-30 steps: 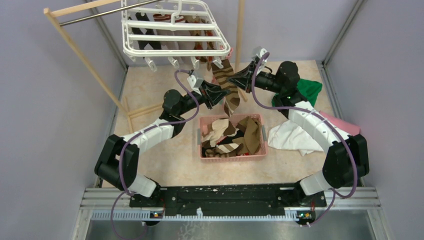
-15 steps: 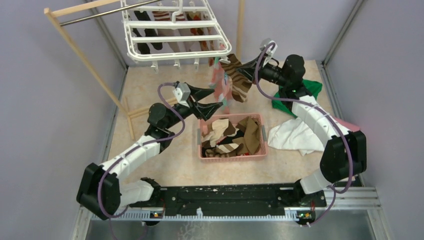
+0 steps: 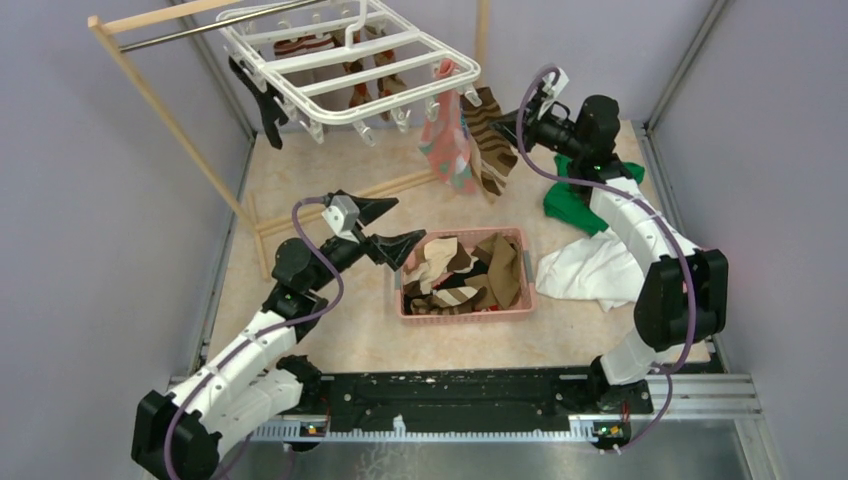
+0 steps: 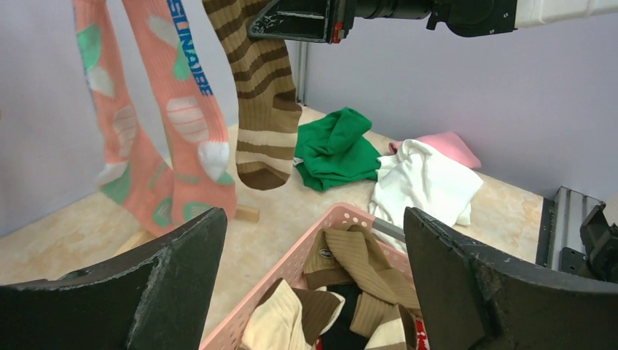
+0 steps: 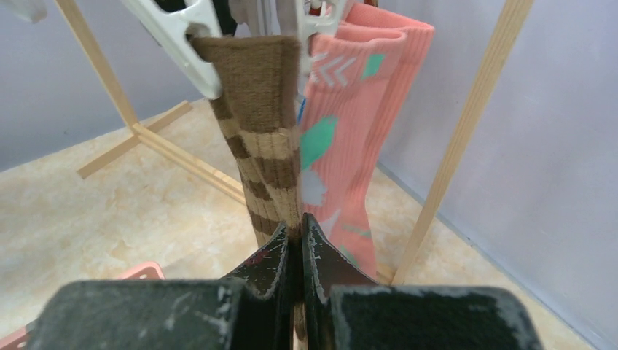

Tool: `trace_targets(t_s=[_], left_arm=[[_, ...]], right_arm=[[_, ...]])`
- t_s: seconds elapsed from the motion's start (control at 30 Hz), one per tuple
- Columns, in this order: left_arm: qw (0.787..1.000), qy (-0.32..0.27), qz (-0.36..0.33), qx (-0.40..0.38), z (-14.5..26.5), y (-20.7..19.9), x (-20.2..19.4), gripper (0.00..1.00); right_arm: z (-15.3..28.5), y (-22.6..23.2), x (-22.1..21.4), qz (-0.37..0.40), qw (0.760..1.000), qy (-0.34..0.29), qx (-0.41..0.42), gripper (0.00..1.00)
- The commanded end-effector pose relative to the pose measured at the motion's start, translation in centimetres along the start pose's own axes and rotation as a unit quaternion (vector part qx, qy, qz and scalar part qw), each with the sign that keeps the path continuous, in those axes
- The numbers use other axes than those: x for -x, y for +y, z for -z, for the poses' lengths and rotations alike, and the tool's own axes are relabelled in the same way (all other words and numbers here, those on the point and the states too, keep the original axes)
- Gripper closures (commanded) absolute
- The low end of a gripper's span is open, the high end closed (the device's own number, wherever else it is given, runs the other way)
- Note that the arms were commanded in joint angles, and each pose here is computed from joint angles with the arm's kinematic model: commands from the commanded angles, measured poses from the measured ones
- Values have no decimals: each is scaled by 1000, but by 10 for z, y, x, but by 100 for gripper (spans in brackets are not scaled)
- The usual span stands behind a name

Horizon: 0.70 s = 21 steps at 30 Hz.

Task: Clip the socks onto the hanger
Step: Clamp the sock onto the hanger.

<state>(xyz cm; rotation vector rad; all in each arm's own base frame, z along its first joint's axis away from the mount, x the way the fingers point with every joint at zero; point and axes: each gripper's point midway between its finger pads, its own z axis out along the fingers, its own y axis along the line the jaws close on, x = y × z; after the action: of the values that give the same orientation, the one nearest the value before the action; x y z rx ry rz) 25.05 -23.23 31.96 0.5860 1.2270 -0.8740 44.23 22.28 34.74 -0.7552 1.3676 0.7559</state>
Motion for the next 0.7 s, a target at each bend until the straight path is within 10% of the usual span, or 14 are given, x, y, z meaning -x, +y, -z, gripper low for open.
trace_targets(t_s=[0.0,0.67], left_arm=[[1000,-5,-1,30,10,5,1,3],[998,-14,-5,68,34,7,9,1]], right_arm=[[-3,-1,19,27,999,-19,19,98],[4,13,28,21,998,-32,48,69]])
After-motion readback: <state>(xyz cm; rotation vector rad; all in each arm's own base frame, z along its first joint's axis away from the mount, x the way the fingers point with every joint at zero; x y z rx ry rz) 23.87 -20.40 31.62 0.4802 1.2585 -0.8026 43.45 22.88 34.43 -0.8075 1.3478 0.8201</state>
